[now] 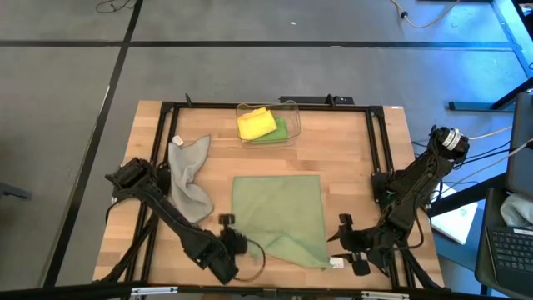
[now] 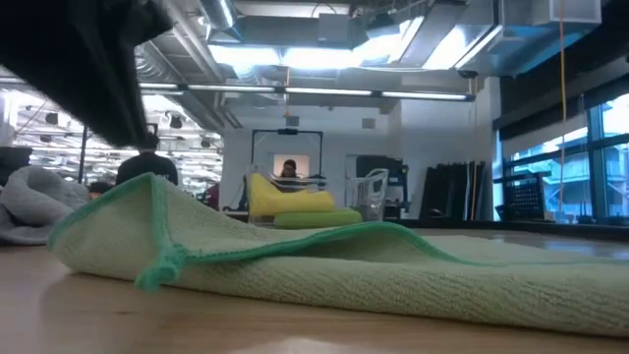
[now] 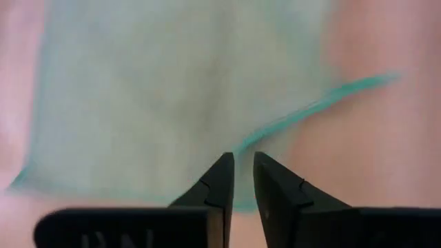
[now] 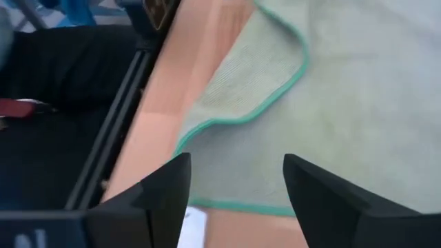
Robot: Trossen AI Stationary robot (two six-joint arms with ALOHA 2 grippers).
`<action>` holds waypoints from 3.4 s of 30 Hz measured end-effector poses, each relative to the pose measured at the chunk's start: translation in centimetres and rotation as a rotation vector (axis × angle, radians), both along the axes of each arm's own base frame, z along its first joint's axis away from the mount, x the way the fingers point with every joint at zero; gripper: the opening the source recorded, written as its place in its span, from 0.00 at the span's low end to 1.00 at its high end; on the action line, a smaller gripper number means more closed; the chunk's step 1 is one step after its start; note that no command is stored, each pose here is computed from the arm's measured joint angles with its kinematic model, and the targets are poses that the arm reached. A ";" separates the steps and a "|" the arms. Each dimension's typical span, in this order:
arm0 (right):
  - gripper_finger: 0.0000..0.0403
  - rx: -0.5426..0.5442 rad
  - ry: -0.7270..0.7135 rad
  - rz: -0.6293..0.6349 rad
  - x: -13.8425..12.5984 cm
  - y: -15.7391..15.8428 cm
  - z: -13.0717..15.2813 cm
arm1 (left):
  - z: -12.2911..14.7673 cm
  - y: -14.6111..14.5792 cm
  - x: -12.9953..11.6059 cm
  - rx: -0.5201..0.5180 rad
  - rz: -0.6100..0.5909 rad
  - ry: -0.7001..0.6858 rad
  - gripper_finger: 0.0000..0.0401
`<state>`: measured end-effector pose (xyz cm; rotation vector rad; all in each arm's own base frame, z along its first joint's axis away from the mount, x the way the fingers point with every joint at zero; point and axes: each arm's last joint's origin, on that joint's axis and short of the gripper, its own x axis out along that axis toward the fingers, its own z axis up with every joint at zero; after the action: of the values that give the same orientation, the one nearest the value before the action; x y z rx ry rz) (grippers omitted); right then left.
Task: Fold microfiber towels
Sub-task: Fold the light green microfiber cloth
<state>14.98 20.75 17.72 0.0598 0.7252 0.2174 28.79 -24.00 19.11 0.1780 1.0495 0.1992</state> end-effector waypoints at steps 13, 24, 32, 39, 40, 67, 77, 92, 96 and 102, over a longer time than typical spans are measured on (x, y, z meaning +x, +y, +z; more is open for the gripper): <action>0.59 0.153 0.106 -0.011 -0.4 0.5 0.0 | -0.7 -2.6 0.9 0.184 -0.608 0.012 0.22; 0.59 0.140 0.088 -0.021 -0.7 0.7 -0.2 | -4.3 -2.3 2.2 0.431 -0.719 0.092 0.43; 0.59 0.118 0.109 -0.041 -0.7 1.1 -1.2 | -4.4 -1.8 3.0 0.373 -0.715 0.082 0.47; 0.59 0.082 0.131 -0.047 -0.6 1.3 -2.4 | -5.7 -2.1 3.3 0.403 -0.745 0.097 0.47; 0.59 0.082 0.134 -0.050 -0.6 1.4 -2.5 | -5.8 -2.1 3.4 0.417 -0.737 0.083 0.47; 0.59 0.166 0.165 -0.029 -0.4 1.9 -2.5 | -6.0 -2.2 3.7 0.350 -0.664 0.048 0.16; 0.59 0.241 0.127 -0.025 -0.1 2.4 -2.0 | -6.0 -2.0 3.9 0.316 -0.634 0.039 0.01; 0.37 0.163 0.082 0.002 0.7 3.3 -4.4 | -4.7 -2.5 4.6 0.291 -0.610 -0.013 0.00; 0.17 0.117 0.074 0.034 0.8 3.4 -4.7 | -3.9 -2.8 5.0 0.283 -0.604 -0.040 0.00; 0.03 0.077 0.018 0.076 0.8 3.2 -3.8 | -3.5 -2.7 5.1 0.282 -0.502 -0.069 0.00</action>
<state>15.77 23.94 13.96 0.1079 0.7375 0.3179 33.92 -26.72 15.57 0.6756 0.8750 -0.1028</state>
